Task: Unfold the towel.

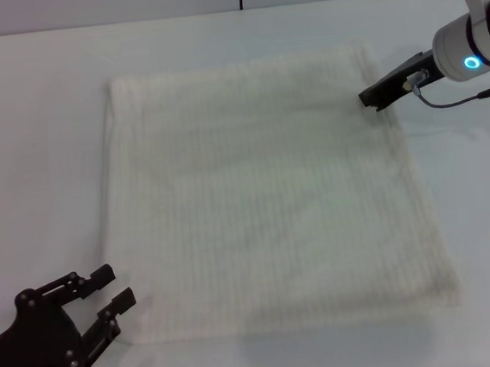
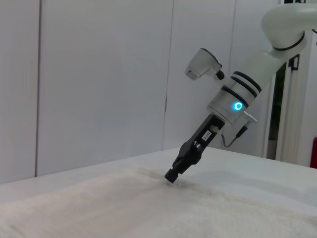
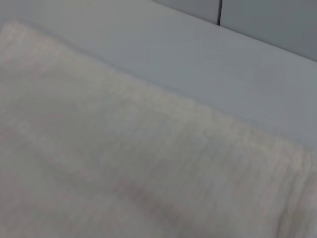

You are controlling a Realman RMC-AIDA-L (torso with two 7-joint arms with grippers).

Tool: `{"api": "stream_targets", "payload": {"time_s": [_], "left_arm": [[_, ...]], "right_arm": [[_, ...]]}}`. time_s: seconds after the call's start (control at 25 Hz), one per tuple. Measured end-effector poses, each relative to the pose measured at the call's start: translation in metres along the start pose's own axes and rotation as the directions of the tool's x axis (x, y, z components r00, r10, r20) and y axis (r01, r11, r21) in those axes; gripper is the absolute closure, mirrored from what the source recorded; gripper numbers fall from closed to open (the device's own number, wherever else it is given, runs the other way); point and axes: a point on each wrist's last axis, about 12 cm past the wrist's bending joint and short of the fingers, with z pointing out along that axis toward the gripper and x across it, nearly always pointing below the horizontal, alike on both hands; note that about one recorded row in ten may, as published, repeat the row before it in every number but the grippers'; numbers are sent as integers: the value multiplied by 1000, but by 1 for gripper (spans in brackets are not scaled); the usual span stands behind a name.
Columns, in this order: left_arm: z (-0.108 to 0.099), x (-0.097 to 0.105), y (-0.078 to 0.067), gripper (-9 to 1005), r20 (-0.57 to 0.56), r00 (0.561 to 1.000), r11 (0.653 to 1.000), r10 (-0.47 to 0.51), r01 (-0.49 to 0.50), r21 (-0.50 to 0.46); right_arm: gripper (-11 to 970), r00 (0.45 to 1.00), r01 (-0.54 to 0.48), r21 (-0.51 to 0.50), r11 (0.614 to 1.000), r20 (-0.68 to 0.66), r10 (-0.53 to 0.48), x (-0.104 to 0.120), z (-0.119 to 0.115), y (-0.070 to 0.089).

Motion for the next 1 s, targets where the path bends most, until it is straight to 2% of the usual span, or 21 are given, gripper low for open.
{"api": "stream_targets", "payload": {"time_s": [0.2,0.36,0.44,0.48,0.52,0.56,0.6,0.64,0.68,0.76,0.8,0.84,0.88,1.0], "left_arm": [[0,-3,4,640,12,1000,1000,9,-9,-15],[2,-5,8,639,27,1000,999,14,-13,-43],[1,-10,18,639,88,996,988,19,-5,-153],[1,-10,18,639,88,996,988,19,-5,-153],[0,-12,23,639,143,989,970,30,6,-242],[-1,-13,24,639,165,986,960,39,9,-281],[-1,-13,24,639,165,986,960,39,9,-281],[-2,-14,27,639,202,977,931,72,6,-364],[-2,-14,27,639,202,977,931,72,6,-364],[-4,-13,27,639,240,966,894,100,19,-447],[-4,-13,27,639,249,962,883,109,22,-469],[-5,-13,26,639,283,949,829,142,42,-557],[-5,-13,26,639,283,949,829,142,42,-557],[-5,-11,25,639,320,933,751,164,92,-654]], "right_arm": [[959,1000,4,3,1000,9,-4,-3,-1,0],[960,999,-10,6,1000,41,10,-7,-4,-1],[960,993,-34,16,999,113,32,-11,-10,-3],[960,993,-34,16,999,113,32,-11,-10,-3],[960,978,-44,28,999,206,38,-11,-17,-4],[960,965,-47,32,998,261,37,-10,-21,-4],[960,965,-47,32,998,261,37,-10,-21,-4],[960,925,-32,26,999,380,20,-4,-28,-6],[960,925,-32,26,999,380,20,-4,-28,-6],[960,868,-19,-1,1000,496,17,4,-31,-6],[960,822,-18,-20,1000,569,26,8,-33,-6],[960,712,-10,-14,1000,702,17,17,-35,-6],[960,712,-10,-14,1000,702,17,17,-35,-6],[960,511,-57,34,998,860,0,33,-39,-5]]}}
